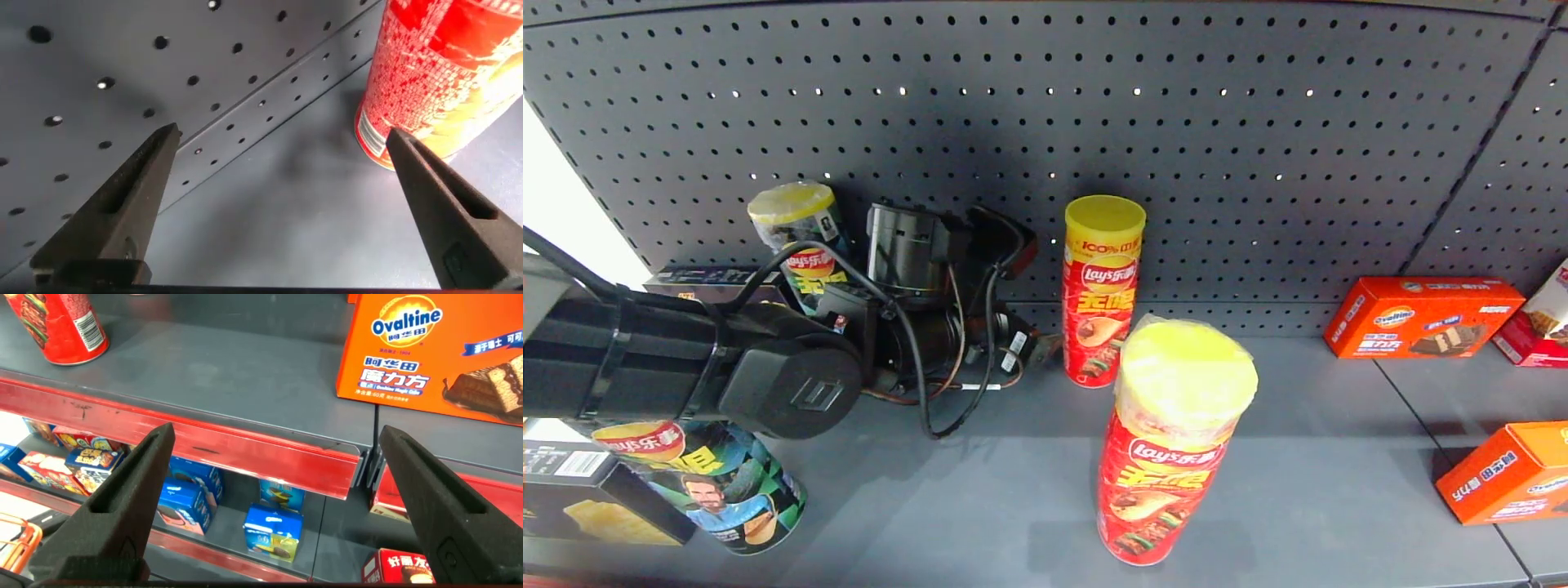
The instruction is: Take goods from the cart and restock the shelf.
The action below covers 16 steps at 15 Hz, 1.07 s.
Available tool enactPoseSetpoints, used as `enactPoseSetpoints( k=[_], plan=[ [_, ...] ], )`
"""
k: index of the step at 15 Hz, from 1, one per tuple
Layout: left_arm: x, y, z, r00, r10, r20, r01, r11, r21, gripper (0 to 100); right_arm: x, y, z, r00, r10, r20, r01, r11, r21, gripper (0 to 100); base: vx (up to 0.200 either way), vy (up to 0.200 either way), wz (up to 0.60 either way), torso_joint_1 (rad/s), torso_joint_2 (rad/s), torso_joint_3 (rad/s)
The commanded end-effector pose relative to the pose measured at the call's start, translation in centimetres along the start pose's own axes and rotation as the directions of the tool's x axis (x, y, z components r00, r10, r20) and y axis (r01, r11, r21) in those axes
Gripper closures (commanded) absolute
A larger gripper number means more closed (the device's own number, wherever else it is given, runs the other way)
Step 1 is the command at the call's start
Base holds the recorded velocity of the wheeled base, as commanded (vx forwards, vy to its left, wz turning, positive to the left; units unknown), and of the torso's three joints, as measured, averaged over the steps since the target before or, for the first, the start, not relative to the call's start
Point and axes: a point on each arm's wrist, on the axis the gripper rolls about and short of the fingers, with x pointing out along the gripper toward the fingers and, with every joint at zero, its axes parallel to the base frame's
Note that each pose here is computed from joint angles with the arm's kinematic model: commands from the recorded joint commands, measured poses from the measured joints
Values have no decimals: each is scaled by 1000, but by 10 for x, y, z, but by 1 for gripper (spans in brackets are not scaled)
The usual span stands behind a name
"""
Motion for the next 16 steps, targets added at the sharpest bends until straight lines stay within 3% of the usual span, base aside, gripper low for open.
enactPoseSetpoints(
  k=[1, 10, 13, 16],
  plan=[
    [3, -2, -1, 1000, -5, -3, 5, 1000, 2, 0, 0, 0, 0, 1000, 0, -1, 0, 1000, 0, 0, 0, 0, 0, 0, 0, 0],
    [0, -8, -1, 1000, -21, -3, 21, 1000, 5, 0, 0, 0, 0, 1000, 0, -1, 0, 1000, 0, 0, 0, 0, 0, 0, 0, 0],
    [-25, -6, -2, 1000, -22, 0, 22, 1000, 3, 0, 0, 0, 0, 1000, 0, -1, 0, 1000, 0, 0, 0, 0, 0, 0, 0, 0],
    [-50, -15, -11, 999, -52, -15, 53, 999, 11, 0, 0, 0, 0, 1000, 0, -1, 0, 1000, 0, 0, 0, 0, 0, 0, 0, 0]
  ],
)
